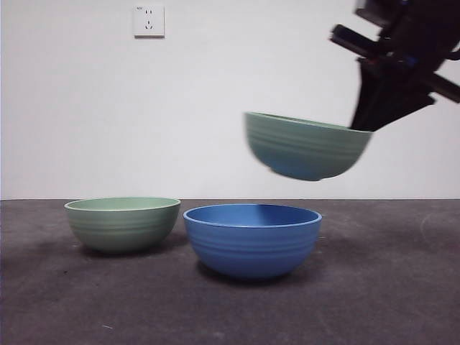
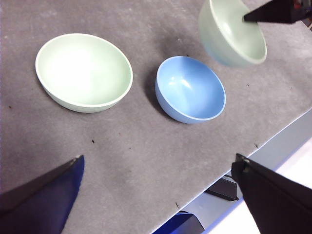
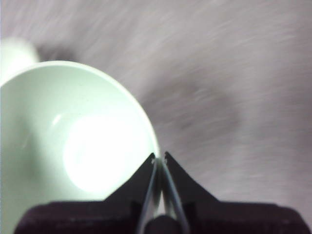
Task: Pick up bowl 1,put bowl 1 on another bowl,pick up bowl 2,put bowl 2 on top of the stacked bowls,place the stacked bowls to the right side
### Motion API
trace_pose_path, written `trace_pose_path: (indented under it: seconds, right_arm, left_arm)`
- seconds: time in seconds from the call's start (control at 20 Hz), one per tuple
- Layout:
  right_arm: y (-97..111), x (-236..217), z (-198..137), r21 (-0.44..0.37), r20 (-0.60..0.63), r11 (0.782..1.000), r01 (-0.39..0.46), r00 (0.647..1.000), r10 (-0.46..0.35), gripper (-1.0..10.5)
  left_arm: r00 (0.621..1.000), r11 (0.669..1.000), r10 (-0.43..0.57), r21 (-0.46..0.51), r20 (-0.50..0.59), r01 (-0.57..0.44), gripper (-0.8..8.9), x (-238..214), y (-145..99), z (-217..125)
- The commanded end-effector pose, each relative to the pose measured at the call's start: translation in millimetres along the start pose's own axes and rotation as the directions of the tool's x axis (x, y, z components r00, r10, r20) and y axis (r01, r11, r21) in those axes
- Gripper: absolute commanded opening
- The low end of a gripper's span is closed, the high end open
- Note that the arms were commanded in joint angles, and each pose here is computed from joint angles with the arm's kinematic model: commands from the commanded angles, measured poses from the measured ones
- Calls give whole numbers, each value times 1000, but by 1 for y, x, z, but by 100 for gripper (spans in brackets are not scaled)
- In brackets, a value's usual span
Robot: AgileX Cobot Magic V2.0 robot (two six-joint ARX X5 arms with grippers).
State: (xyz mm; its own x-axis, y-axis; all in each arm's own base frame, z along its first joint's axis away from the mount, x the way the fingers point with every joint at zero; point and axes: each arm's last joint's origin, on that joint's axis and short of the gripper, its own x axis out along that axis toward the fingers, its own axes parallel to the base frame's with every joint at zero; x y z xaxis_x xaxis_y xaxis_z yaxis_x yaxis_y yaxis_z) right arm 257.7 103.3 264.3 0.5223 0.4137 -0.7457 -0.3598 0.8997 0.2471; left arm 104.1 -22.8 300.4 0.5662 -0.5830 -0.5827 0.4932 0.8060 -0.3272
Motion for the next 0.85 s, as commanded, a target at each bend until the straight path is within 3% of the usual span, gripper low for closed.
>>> trace_pose_path:
  seconds: [0.05,0.2,0.45,0.65,0.85]
  right_arm:
    - [16,12,-4,-53,-30,999,-12,1000,10,-17]
    - [28,32,-10,-91,-92,996,11,996,-19,-17]
    - [30,64,-19,-102,-180,995,9,983,-27,-17]
    - [33,70,-22,-135,-193,991,-5,981,-21,-8]
    - [37,70,-22,-140,-191,990,-17,982,-10,201]
  left_arm:
    - [1000,1000,2,6,6,-2,688,0,1,2]
    - [1000,1000,1,6,5,-1,687,1,1,2]
    - [1000,1000,1,5,4,-1,688,1,1,2]
    - [1000,1000,1,6,5,-1,687,1,1,2]
    - [1000,1000,3,6,6,-3,688,1,1,3]
